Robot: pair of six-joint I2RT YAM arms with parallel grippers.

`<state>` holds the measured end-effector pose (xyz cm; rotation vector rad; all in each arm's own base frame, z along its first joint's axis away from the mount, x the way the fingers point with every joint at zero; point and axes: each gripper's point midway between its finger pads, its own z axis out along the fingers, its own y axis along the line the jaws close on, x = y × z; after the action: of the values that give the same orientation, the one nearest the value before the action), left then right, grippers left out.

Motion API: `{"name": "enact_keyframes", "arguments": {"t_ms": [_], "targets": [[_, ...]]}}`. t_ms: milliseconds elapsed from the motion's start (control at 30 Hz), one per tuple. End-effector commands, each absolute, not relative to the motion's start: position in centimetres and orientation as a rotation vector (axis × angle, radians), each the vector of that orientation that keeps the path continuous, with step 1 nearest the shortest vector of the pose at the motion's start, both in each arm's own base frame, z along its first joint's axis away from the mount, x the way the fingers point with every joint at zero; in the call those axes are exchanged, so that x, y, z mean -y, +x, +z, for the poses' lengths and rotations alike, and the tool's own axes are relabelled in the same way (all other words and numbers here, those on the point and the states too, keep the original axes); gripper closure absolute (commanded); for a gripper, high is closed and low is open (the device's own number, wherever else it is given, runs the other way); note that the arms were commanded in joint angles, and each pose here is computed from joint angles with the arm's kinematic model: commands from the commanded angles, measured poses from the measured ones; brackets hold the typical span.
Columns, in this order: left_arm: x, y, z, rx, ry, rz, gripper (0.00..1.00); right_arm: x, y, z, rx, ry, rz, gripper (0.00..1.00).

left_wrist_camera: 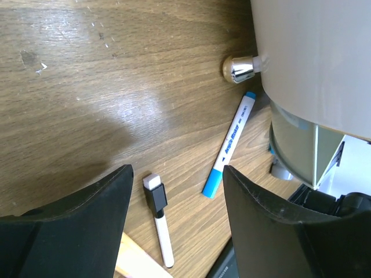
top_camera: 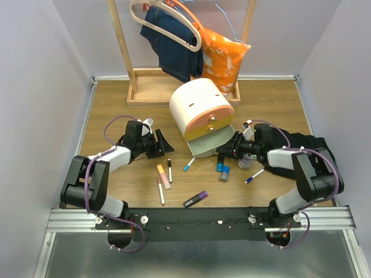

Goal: Sort the stationery into containers
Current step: Open the drawer in the storage box, then move the stationery to the center of the board.

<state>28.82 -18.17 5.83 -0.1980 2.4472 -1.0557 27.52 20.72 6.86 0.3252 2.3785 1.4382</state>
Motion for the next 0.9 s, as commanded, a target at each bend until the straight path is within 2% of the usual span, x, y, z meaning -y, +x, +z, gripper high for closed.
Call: {"name": "enact_keyframes", "arguments": {"t_ms": [0,67,267,600,767,867], "targets": [[17.7,29.0,6.2,-2.432,-0.175,-1.024,0.27,-20.3,27.1,8.0,-2.379,0.252,1.378,0.46],[17.8,29.2,6.7,-2.423,-0.164,-1.031,0.27,-20.2,26.8,9.4,-2.397,0.180,1.362,0.39],[17.8,29.4,8.9,-2.368,-0.106,-1.028,0.25,-19.4,25.2,12.7,-2.431,-0.003,1.270,0.36],[15.9,28.3,11.5,-2.261,0.010,-0.973,0.21,-15.5,25.1,16.5,-2.428,-0.293,0.870,0.36],[15.3,28.4,13.1,-2.200,0.171,-0.894,0.18,-15.2,26.9,19.7,-2.278,-0.415,0.804,0.37],[15.0,28.1,14.0,-2.181,0.258,-0.864,0.17,-14.5,26.8,20.2,-2.223,-0.665,0.709,0.36]]}}
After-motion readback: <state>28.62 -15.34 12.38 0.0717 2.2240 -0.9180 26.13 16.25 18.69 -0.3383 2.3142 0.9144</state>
